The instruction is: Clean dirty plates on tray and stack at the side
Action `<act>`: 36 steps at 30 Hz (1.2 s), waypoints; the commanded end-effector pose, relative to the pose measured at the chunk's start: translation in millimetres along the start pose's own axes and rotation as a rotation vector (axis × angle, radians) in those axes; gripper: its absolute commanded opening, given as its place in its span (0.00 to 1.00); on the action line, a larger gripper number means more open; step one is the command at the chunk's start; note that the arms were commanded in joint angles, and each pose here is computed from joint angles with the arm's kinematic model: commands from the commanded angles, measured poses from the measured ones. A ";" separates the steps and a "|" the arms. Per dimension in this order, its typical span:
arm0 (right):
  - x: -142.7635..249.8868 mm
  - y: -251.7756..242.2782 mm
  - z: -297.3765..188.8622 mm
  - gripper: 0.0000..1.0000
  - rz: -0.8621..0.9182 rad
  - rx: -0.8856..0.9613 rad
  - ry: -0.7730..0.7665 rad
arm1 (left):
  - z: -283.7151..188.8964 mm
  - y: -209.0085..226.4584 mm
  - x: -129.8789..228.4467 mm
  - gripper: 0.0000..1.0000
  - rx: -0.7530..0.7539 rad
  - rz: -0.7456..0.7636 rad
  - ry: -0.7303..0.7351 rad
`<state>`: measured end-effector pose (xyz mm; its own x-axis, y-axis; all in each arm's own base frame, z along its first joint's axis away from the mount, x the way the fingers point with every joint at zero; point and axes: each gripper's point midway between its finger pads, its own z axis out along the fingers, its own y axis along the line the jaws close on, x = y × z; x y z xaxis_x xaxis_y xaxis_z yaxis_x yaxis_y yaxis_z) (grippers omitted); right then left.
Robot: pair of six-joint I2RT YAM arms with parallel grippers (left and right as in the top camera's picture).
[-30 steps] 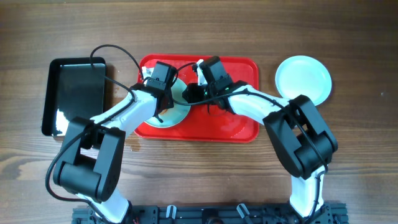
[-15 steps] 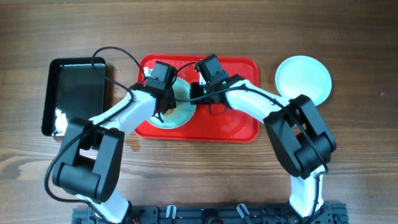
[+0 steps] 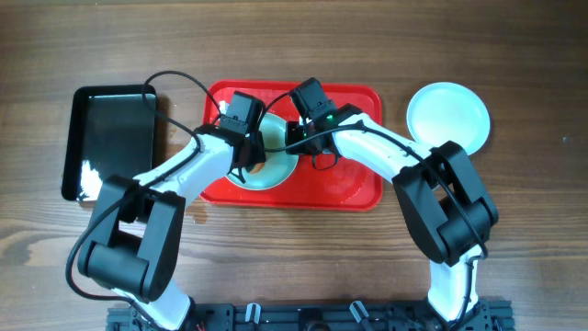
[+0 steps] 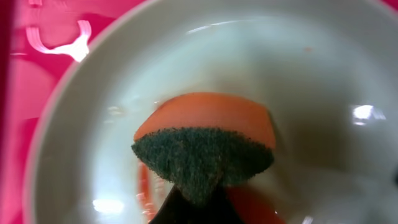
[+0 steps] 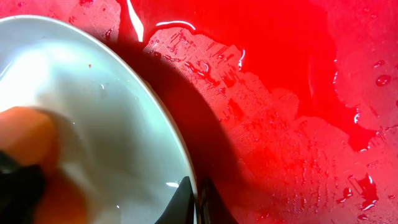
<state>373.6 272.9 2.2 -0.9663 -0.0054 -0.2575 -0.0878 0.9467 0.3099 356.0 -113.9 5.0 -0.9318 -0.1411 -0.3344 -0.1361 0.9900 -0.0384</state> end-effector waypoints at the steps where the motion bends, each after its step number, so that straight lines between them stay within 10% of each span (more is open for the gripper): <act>1: 8.3 -31.5 11.2 0.04 0.040 0.121 0.015 | 4.0 49.9 6.6 0.04 -0.254 0.018 -0.025; 9: 8.5 -33.7 10.9 0.04 0.063 0.131 0.014 | -49.0 47.4 -34.8 0.04 -0.232 -0.099 -0.199; 16: 7.8 -33.4 10.9 0.04 0.063 0.129 0.011 | -77.5 -5.0 -38.7 0.04 0.096 -0.112 -0.183; 36: 7.5 -32.4 11.1 0.04 0.063 0.124 0.011 | 18.2 -47.0 -21.3 0.04 0.238 -0.095 -0.035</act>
<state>376.1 267.1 2.0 -0.9675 0.0307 -0.2511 -0.0475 0.9528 0.2998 389.1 -159.8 9.5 -0.8973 -0.2267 -0.3786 -0.1115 0.9466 -0.3025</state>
